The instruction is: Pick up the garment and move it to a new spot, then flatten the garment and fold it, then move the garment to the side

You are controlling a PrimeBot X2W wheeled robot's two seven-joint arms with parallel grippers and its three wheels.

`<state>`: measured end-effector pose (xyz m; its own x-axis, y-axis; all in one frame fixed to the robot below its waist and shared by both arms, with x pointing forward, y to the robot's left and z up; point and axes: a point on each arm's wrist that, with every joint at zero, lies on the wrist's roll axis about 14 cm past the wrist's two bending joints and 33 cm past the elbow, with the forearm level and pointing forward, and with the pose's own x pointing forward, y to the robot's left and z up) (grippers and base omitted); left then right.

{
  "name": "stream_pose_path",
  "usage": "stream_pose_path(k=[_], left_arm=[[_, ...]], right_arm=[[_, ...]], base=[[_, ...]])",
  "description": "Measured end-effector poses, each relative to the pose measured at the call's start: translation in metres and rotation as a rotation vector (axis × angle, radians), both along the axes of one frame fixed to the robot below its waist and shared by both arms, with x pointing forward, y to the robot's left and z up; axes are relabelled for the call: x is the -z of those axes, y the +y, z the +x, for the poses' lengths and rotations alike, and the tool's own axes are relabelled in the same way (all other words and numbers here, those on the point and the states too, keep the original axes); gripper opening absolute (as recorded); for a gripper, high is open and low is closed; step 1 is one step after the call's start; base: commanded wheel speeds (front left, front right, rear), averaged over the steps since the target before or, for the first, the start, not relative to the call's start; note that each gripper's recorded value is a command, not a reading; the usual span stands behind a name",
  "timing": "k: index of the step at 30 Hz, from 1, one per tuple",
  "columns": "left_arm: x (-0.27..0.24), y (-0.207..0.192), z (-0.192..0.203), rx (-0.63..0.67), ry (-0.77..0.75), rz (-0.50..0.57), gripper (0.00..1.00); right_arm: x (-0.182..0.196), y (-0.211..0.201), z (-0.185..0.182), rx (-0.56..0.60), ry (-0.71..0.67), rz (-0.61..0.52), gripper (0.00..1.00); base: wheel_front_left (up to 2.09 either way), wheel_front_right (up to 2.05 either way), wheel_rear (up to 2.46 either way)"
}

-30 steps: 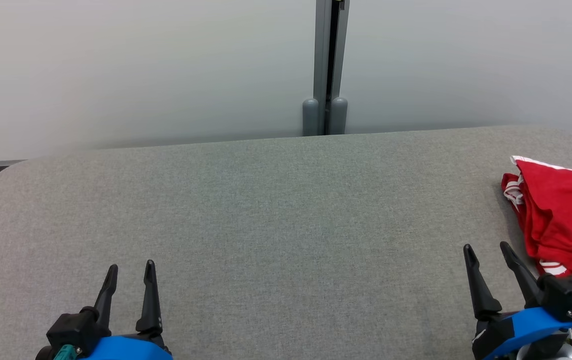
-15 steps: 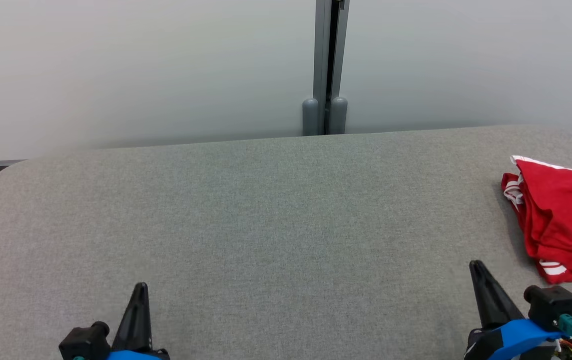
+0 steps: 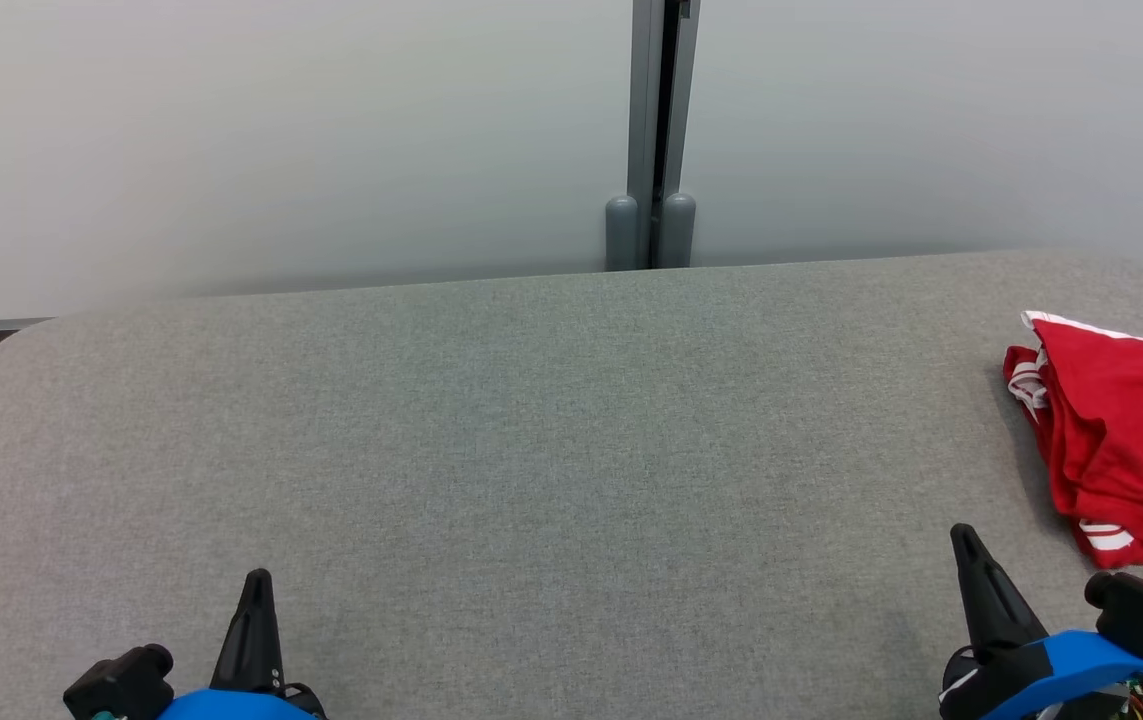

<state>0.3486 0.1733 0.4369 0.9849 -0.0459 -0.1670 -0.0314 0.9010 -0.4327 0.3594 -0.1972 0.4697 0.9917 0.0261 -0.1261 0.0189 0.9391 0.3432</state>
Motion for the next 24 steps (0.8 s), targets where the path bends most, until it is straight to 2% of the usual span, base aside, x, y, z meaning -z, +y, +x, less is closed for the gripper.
stream_pose_path(k=[24], left_arm=[[-0.014, 0.01, 0.013, -0.097, 0.001, -0.338, 0.0]], right_arm=[[-0.006, -0.003, 0.006, 0.069, -0.007, 0.375, 0.0]], base=[[0.0, 0.0, 0.0]])
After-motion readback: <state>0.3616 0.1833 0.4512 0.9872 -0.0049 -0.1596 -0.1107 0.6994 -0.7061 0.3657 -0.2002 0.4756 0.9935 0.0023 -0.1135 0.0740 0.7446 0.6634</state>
